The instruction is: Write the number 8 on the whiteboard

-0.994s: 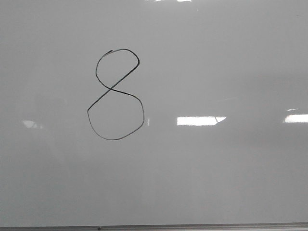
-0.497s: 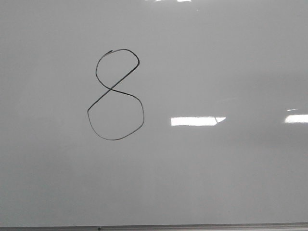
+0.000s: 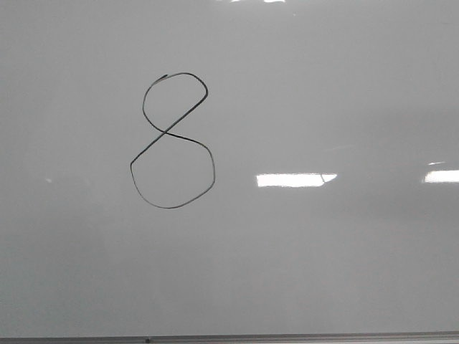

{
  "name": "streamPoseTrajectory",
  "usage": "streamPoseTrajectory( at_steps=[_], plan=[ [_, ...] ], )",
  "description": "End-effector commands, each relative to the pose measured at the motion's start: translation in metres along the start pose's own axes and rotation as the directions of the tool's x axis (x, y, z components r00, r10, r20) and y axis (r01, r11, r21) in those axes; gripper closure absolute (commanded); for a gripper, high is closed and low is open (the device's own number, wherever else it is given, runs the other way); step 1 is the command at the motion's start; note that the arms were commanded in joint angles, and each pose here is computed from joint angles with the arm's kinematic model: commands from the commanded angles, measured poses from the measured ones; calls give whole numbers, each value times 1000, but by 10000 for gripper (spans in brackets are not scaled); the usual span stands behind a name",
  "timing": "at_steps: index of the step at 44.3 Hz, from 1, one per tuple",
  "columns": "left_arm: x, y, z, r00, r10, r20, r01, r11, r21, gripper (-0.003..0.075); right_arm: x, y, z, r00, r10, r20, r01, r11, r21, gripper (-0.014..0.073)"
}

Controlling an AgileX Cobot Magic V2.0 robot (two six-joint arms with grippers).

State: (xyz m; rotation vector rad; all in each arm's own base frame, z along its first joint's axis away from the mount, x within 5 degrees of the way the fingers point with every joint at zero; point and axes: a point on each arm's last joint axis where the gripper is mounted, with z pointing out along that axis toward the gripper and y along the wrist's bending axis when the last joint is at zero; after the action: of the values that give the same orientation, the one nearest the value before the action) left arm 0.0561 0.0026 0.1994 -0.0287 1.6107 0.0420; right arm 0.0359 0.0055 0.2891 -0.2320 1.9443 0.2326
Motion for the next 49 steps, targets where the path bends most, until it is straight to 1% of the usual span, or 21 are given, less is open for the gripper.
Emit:
streamPoseTrajectory(
  at_steps=[1, 24, 26, 29, 33, 37, 38, 41, 44, 49],
  plan=[
    [-5, 0, -1, 996, -1, 90, 0, 1000, 8, 741, -13, 0, -3, 996, -15, 85, 14, 1000, 8, 665],
    [-5, 0, -1, 996, -1, 90, 0, 1000, 8, 741, -13, 0, -3, 996, -15, 85, 14, 1000, 8, 665],
    [-5, 0, -1, 996, -1, 90, 0, 1000, 8, 741, -13, 0, -3, 996, -28, 87, 27, 1000, 13, 665],
    [-5, 0, -1, 996, -1, 90, 0, 1000, 8, 741, -15, -1, -2, 992, -53, 113, 51, 998, 26, 665],
    [-5, 0, -1, 996, -1, 90, 0, 1000, 8, 741, -16, 0, 1, 976, -85, 199, 81, 996, 27, 665],
    [-5, 0, -1, 996, -1, 90, 0, 1000, 8, 741, -6, 1, 13, 949, -138, 282, 128, 990, 55, 665],
    [-5, 0, -1, 996, -1, 90, 0, 1000, 8, 741, -2, 1, 16, 947, -149, 285, 137, 989, 61, 665],
    [-5, 0, -1, 996, -1, 90, 0, 1000, 8, 741, 10, 0, 25, 929, -171, 328, 144, 984, 106, 665],
    [-5, 0, -1, 996, -1, 90, 0, 1000, 8, 741, 24, -3, 32, 920, -172, 352, 123, 980, 158, 665],
    [-5, 0, -1, 996, -1, 90, 0, 1000, 8, 741, 47, -9, 39, 924, -139, 356, 57, 971, 231, 665]
  ],
)
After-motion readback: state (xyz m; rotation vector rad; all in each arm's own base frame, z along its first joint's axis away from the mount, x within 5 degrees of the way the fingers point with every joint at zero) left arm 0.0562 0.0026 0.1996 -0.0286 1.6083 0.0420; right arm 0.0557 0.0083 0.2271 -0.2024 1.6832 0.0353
